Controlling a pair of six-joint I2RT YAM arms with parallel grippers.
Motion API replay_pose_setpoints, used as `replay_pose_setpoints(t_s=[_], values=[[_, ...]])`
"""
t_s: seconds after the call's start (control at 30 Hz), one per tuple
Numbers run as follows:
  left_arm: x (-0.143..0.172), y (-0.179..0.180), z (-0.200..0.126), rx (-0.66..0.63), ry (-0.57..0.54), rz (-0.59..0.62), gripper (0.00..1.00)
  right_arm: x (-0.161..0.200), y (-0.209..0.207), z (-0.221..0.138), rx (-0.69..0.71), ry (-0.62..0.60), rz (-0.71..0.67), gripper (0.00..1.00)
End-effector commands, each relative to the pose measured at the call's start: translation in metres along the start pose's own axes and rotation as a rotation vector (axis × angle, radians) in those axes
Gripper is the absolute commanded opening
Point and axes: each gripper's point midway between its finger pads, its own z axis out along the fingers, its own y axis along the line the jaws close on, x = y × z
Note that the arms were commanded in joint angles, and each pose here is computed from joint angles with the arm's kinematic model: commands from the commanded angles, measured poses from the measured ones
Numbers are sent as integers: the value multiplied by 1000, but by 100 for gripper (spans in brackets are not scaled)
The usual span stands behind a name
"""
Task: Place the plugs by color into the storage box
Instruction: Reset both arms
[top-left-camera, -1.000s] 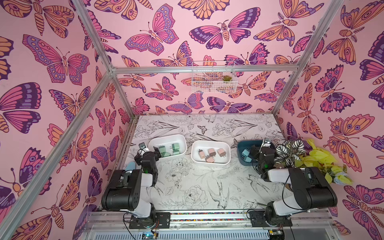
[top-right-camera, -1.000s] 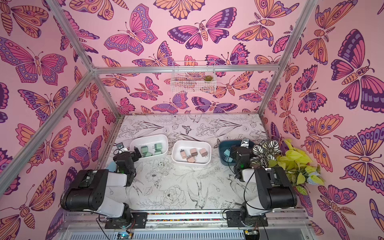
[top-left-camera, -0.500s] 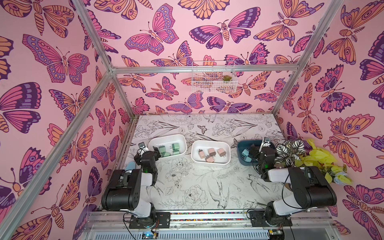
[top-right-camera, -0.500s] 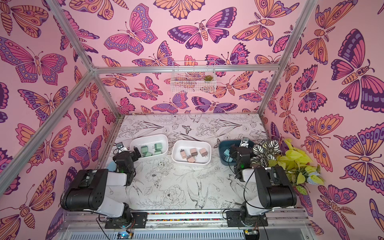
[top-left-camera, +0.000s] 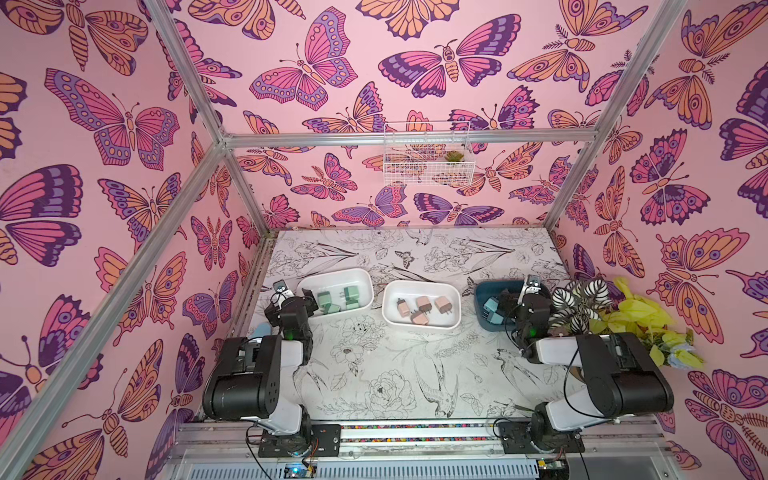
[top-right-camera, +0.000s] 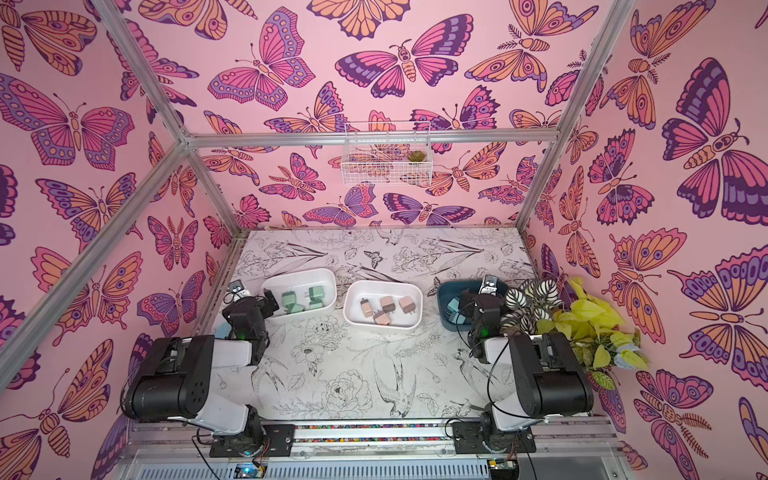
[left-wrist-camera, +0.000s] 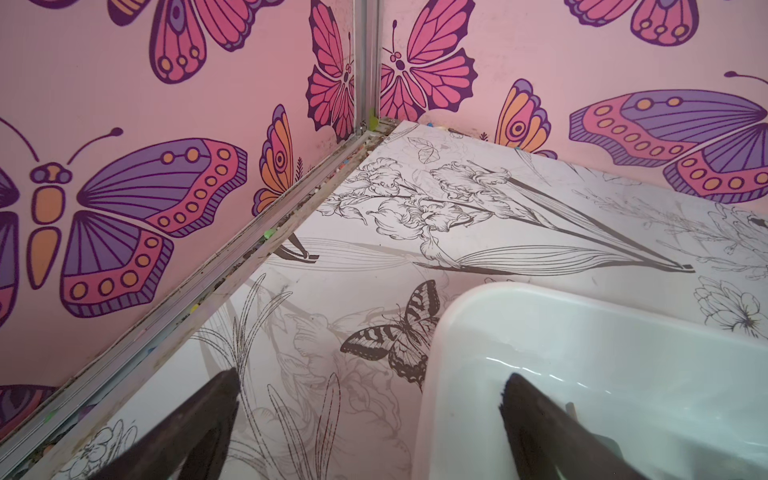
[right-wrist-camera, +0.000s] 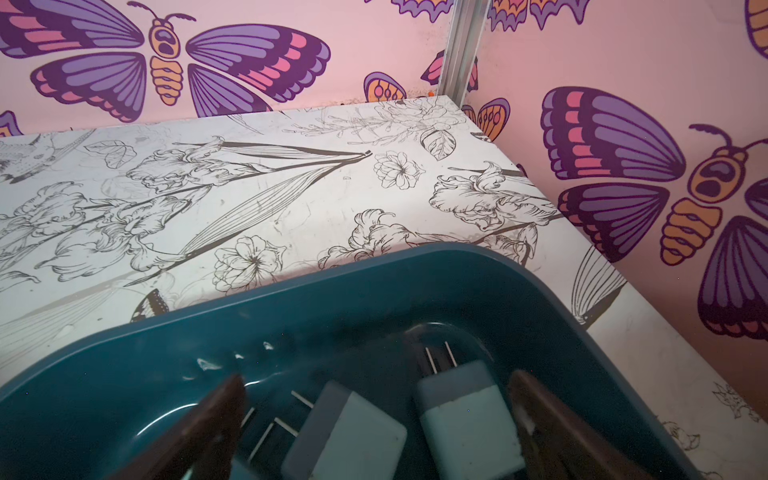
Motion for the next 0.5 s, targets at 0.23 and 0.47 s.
replay_pose_setpoints(t_s=[0.23,0.47], values=[[18,-92,-31,582,29,217,99,-11,0,2,0,-18,2,99],[19,-92,-31,581,30,217,99,-12,1,2,-2,-19,2,99]])
